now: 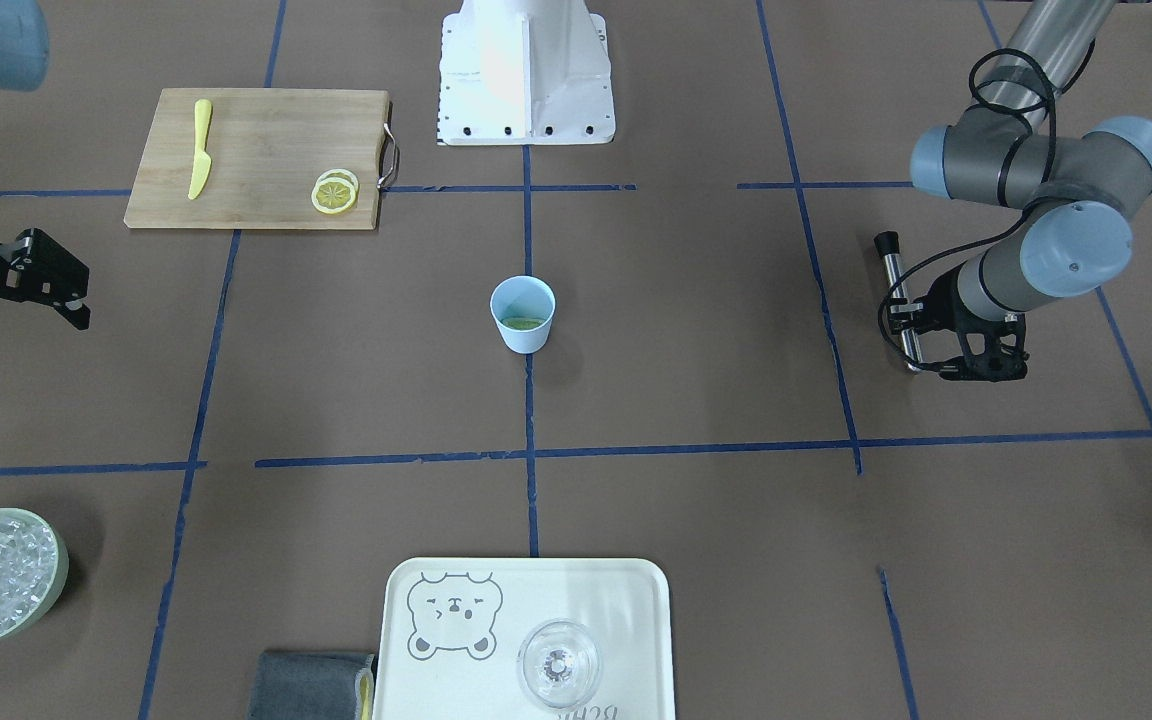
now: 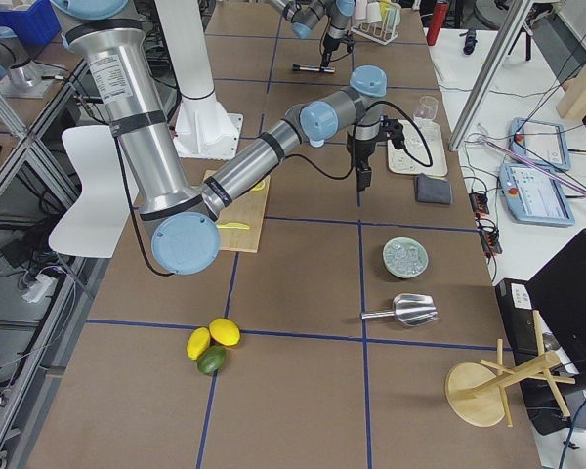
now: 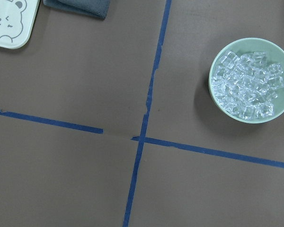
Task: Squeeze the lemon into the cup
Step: 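Close the left gripper around the top of the steel muddler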
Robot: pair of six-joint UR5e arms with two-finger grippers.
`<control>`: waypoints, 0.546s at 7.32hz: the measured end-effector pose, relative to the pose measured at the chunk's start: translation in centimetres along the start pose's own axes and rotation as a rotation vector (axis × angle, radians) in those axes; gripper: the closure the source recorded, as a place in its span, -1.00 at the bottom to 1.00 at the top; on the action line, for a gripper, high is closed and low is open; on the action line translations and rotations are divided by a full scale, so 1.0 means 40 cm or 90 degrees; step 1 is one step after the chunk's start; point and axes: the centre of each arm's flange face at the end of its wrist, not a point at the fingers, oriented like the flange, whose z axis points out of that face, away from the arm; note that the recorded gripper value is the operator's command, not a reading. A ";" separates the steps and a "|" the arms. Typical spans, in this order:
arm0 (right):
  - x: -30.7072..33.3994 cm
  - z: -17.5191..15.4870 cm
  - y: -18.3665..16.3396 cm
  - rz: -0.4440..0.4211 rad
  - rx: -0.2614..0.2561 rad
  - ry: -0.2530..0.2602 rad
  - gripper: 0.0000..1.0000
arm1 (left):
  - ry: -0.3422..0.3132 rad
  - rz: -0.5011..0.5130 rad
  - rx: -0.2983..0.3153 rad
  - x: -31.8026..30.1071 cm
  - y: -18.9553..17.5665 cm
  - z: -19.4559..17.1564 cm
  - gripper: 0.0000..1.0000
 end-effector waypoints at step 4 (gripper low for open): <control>-0.003 -0.001 0.001 0.002 -0.004 -0.008 -1.00 | -0.016 0.033 0.068 0.073 0.053 -0.140 1.00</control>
